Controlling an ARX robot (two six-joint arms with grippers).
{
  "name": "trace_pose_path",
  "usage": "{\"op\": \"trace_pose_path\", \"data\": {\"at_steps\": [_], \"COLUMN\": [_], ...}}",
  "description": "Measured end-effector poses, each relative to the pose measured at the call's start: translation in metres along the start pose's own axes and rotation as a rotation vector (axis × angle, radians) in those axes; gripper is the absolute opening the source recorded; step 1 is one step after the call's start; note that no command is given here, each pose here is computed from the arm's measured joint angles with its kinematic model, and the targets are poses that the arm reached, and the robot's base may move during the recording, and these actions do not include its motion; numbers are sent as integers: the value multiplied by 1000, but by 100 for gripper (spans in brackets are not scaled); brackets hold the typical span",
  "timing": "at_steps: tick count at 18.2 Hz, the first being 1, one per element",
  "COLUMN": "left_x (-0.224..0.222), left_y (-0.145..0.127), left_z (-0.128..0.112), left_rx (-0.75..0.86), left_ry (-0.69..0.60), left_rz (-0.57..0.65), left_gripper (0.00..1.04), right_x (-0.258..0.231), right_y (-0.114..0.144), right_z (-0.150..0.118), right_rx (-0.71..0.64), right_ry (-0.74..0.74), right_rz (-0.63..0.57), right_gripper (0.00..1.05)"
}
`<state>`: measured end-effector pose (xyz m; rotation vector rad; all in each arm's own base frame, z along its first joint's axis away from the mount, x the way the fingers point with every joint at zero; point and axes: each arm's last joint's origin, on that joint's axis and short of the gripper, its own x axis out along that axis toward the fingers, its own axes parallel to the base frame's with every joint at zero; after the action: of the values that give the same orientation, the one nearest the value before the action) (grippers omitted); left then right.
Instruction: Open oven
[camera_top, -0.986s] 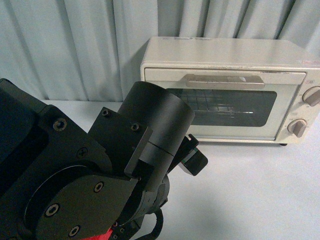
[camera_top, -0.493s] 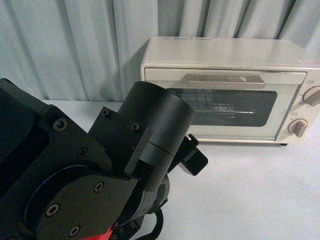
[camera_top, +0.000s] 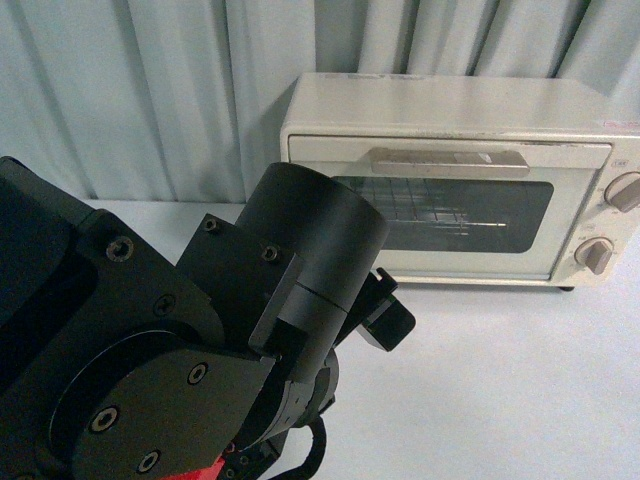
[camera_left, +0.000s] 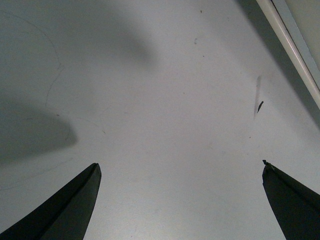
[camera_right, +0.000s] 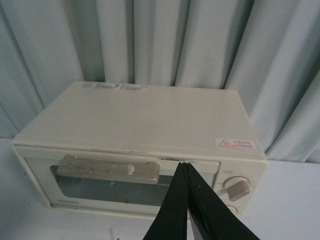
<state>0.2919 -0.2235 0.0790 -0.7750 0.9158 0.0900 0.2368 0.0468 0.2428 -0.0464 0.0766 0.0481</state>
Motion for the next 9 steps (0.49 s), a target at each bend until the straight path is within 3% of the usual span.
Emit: {"op": "trace_pose_path", "data": {"at_steps": [9], "left_x": [0], "left_y": [0], "left_z": [0], "left_rx": [0], "left_ry": [0], "left_rz": [0], "left_gripper": [98], "right_x": [45], "right_y": [13], "right_z": [-22], "right_rx": [19], "right_ry": [104], "right_rz": [-15], "right_gripper": [2]}}
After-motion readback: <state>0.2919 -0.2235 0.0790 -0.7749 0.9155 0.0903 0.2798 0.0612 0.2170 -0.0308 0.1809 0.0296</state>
